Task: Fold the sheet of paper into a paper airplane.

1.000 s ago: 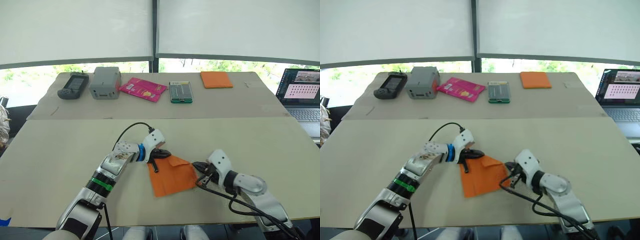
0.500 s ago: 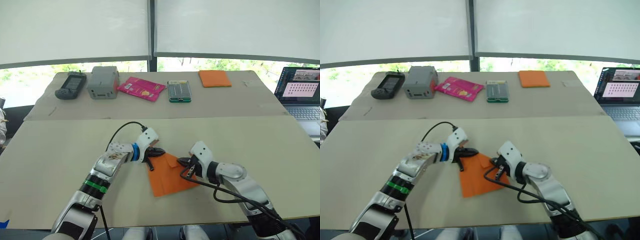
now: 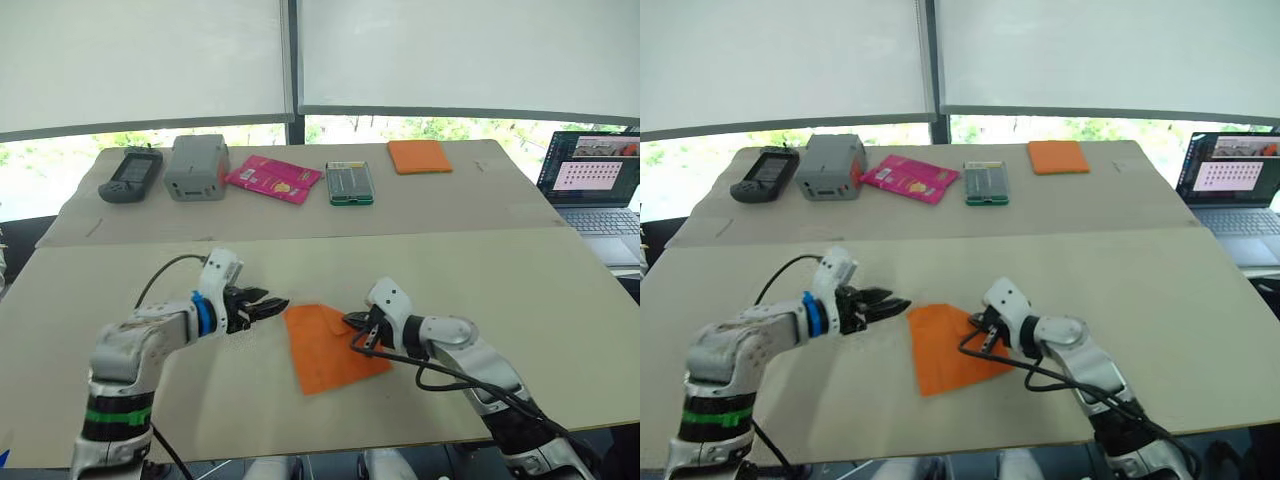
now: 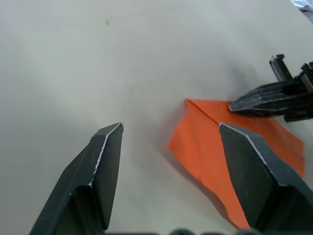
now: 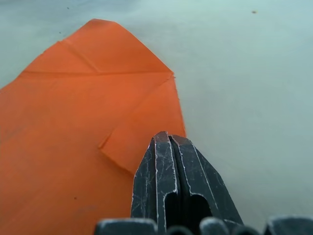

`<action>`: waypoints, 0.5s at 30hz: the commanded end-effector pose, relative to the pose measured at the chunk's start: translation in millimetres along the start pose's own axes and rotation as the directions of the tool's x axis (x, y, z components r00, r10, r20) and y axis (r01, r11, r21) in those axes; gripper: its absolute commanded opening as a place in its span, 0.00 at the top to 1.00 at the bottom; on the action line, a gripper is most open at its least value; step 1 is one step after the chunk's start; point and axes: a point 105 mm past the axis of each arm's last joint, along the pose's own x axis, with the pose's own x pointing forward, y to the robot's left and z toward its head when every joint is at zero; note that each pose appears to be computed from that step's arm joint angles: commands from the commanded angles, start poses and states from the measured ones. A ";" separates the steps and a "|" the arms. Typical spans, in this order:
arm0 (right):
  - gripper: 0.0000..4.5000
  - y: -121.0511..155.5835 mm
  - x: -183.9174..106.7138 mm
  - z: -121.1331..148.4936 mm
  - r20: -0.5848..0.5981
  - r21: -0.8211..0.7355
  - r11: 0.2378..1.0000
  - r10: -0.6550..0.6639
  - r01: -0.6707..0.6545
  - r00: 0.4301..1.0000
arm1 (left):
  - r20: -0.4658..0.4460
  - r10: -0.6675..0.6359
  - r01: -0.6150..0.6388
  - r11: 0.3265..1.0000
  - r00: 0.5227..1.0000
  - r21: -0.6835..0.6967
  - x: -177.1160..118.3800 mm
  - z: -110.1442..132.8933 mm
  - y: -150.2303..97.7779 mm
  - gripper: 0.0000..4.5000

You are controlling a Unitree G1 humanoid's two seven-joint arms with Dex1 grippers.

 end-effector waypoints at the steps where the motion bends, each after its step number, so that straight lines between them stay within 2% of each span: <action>1: 1.00 9.9 6.0 -12.6 -0.042 0.026 0.999 0.049 -0.048 0.998 | -0.011 -0.007 0.006 1.000 1.000 -0.025 -2.6 -8.7 -13.7 0.30; 3: 1.00 8.5 6.1 -12.4 -0.044 0.019 0.999 0.047 -0.047 0.998 | -0.020 -0.001 0.000 0.999 1.000 -0.041 2.6 -15.9 -17.7 0.30; 6: 1.00 6.8 5.7 -11.6 -0.044 0.010 0.999 0.044 -0.044 0.998 | 0.019 -0.019 0.021 0.995 1.000 -0.102 7.7 -12.7 -22.8 0.30; 9: 1.00 5.0 4.5 -10.5 -0.044 0.008 0.999 0.036 -0.035 0.998 | 0.014 -0.014 0.016 0.995 1.000 -0.100 11.4 -12.5 -23.3 0.30; 12: 1.00 3.4 3.5 -9.5 -0.041 0.008 1.000 0.025 -0.025 0.999 | 0.017 -0.007 0.009 0.994 1.000 -0.105 15.0 -11.1 -21.0 0.49; 15: 1.00 2.3 2.4 -7.5 -0.033 0.013 1.000 0.012 -0.012 0.999 | 0.019 0.001 0.001 0.993 1.000 -0.116 20.1 -9.4 -17.6 0.72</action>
